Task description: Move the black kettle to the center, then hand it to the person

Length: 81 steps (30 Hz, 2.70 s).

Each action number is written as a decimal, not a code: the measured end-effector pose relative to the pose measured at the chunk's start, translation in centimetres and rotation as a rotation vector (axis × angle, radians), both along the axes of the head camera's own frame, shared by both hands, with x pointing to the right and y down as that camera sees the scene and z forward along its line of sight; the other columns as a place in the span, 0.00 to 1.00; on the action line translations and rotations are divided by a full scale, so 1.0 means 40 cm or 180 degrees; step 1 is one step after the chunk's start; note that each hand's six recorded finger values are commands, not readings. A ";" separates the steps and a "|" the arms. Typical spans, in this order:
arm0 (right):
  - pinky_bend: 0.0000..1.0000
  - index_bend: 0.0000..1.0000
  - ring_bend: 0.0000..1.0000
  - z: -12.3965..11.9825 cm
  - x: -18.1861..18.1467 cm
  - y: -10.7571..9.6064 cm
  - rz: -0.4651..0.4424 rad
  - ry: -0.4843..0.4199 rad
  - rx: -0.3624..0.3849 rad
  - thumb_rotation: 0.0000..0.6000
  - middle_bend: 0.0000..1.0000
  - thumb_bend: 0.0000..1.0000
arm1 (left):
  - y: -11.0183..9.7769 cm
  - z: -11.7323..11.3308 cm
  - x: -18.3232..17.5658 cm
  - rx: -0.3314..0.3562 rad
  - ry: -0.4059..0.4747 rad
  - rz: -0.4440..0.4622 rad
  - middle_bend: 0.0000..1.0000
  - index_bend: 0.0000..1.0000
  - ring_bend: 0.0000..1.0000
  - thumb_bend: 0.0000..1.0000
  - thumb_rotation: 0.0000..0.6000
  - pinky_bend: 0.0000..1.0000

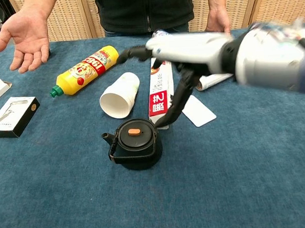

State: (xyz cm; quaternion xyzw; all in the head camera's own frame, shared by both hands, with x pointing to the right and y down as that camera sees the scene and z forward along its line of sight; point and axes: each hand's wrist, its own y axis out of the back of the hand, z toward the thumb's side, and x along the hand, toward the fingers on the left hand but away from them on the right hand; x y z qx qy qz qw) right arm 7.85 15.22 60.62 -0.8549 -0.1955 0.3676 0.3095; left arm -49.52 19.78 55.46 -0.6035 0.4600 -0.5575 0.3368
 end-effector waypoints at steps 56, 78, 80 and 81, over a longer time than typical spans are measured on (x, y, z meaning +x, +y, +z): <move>0.00 0.03 0.00 -0.071 0.887 0.136 0.2136 0.1454 0.0992 1.00 0.00 0.00 | 0.108 0.247 0.753 -0.0299 0.1046 0.3016 0.00 0.10 0.00 0.00 1.00 0.11; 0.00 0.03 0.00 -0.062 0.876 0.140 0.2074 0.1447 0.0949 1.00 0.00 0.00 | 0.110 0.298 0.875 -0.0182 0.1291 0.2915 0.06 0.37 0.08 0.45 1.00 0.11; 0.00 0.03 0.00 -0.062 0.877 0.140 0.2076 0.1447 0.0946 1.00 0.00 0.00 | 0.110 0.299 0.876 -0.0167 0.1275 0.2916 0.11 0.39 0.11 0.46 1.00 0.11; 0.00 0.03 0.00 -0.062 0.877 0.140 0.2079 0.1446 0.0943 1.00 0.00 0.00 | 0.109 0.299 0.876 -0.0157 0.1265 0.2911 0.15 0.41 0.14 0.46 1.00 0.11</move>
